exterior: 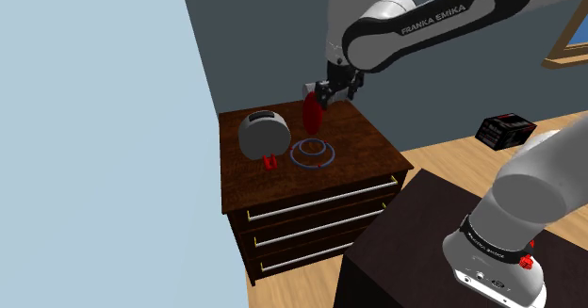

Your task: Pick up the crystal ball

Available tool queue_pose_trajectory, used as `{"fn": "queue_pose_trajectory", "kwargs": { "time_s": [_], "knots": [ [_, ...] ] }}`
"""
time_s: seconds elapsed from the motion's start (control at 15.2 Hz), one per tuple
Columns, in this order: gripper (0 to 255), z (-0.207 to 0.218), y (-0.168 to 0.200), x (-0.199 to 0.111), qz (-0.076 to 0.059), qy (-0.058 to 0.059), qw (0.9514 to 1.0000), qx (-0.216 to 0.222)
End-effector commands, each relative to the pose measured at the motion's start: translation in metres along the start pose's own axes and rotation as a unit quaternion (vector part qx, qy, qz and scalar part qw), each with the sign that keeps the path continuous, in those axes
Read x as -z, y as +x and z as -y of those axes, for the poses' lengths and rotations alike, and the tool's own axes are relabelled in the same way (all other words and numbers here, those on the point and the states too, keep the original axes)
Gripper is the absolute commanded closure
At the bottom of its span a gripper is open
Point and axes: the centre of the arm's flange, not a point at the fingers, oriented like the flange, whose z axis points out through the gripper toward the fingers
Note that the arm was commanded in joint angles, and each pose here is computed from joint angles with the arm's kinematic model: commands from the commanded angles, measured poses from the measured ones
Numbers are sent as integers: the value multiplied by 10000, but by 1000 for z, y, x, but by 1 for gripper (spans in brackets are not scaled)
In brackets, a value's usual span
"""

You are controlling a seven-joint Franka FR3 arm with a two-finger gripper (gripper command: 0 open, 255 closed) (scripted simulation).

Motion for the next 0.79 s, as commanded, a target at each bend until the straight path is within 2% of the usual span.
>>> {"fn": "queue_pose_trajectory", "kwargs": {
  "time_s": [0.0, 0.26, 0.53, 0.59, 0.73],
  "knots": [
    [0, 5, 15, -10, -299, -101, 9994, -141],
    [0, 21, 50, -20, -859, -311, 9950, -414],
    [0, 34, 86, -28, -1416, -519, 9862, -685],
    [0, 36, 93, -29, -1516, -556, 9841, -734],
    [0, 38, 90, -39, -1516, -556, 9841, -734]
  ]
}}
